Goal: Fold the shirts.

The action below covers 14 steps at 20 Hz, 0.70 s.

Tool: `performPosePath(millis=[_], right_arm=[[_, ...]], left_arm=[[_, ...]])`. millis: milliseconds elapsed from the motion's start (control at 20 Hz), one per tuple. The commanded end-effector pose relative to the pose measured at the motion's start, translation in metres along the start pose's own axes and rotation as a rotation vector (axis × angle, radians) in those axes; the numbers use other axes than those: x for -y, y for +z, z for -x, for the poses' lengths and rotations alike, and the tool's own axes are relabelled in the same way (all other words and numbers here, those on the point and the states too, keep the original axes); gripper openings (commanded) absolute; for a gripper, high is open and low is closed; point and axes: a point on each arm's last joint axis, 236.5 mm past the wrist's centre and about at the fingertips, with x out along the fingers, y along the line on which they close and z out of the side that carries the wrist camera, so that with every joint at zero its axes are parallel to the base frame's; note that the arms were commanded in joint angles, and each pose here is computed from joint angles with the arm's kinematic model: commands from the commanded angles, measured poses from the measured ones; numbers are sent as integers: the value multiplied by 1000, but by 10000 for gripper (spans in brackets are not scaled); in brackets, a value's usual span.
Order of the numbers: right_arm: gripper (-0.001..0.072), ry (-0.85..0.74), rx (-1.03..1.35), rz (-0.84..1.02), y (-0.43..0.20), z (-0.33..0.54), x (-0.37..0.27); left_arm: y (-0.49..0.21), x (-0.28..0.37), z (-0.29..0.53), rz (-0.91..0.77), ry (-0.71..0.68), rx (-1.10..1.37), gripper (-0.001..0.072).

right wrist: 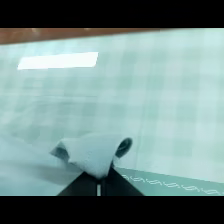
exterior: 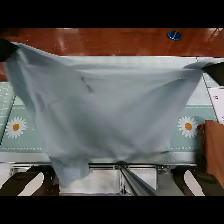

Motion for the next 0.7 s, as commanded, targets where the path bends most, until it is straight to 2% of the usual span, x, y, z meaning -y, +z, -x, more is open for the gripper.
performPosePath(millis=[0,200,250,300,350,400,550,650], right_arm=[[18,36,-70,-156,-14,-94,54],[19,92,-131,-344,0,-192,103],[77,106,-140,-414,5,-212,113],[310,120,-153,-484,8,-228,120],[416,144,-188,-531,6,-239,122],[417,158,-223,-565,4,-240,125],[415,129,-293,-541,-4,-202,154],[415,-17,-385,-459,-31,-159,187]], left_arm=[[-21,-27,-114,123,-20,-109,17],[-28,-29,-207,264,-112,-173,17],[-29,-26,-221,296,-141,-186,18],[-35,-28,-233,305,-146,-210,55],[-40,-32,-240,338,-144,-240,252],[-42,-39,-240,383,-136,-260,519],[-61,-94,-208,426,-64,-373,509],[-100,-131,-171,484,-54,-521,506]])
